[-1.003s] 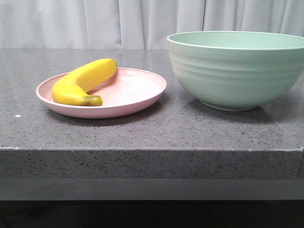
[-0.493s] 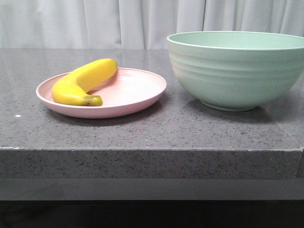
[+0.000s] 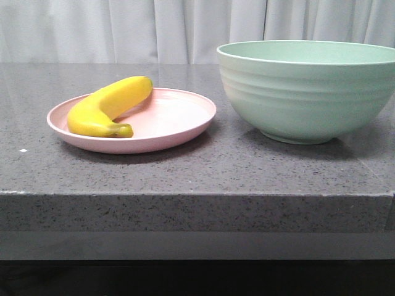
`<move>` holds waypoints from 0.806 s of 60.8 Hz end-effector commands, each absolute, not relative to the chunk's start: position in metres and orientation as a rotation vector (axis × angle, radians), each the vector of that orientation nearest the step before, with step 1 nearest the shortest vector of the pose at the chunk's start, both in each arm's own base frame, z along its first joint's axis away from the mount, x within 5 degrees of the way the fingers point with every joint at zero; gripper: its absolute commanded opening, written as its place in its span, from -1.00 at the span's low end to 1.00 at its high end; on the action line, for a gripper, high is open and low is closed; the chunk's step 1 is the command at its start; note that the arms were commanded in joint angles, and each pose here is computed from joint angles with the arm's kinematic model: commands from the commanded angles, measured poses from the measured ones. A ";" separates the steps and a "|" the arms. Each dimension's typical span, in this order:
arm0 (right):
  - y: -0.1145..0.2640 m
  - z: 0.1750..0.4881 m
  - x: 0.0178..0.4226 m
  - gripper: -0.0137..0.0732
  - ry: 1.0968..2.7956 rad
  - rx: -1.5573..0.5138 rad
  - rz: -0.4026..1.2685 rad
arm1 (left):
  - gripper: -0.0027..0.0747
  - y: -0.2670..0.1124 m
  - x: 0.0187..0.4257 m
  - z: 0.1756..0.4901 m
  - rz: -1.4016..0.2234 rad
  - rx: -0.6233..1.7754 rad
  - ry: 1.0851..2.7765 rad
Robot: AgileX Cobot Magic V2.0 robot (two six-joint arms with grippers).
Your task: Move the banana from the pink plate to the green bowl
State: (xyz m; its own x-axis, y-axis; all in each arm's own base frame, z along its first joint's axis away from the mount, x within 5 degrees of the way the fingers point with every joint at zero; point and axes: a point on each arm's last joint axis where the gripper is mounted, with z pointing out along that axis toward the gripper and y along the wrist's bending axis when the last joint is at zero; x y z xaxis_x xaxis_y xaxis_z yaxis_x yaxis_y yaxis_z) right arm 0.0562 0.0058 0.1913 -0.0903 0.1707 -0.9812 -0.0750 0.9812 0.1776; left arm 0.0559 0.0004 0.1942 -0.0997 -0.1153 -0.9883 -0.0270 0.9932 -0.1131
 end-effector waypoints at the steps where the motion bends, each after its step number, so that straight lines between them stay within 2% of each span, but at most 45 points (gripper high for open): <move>1: 0.004 0.199 0.055 -0.83 1.554 0.076 0.195 | -0.98 0.001 0.055 0.202 -0.080 -0.117 1.568; 25: 0.004 0.199 0.055 -0.83 1.551 0.076 0.195 | -0.98 0.001 0.055 0.202 -0.071 -0.109 1.564; 33: 0.004 0.203 0.055 -0.83 1.515 0.077 0.193 | -0.98 0.002 0.054 0.212 -0.019 -0.063 1.466; 41: 0.004 0.227 0.050 -0.83 1.485 0.065 0.193 | -0.98 0.002 0.050 0.240 0.035 -0.014 1.392; 49: 0.004 0.271 0.045 -0.83 1.474 0.029 0.164 | -0.98 0.002 0.052 0.272 0.049 -0.007 1.408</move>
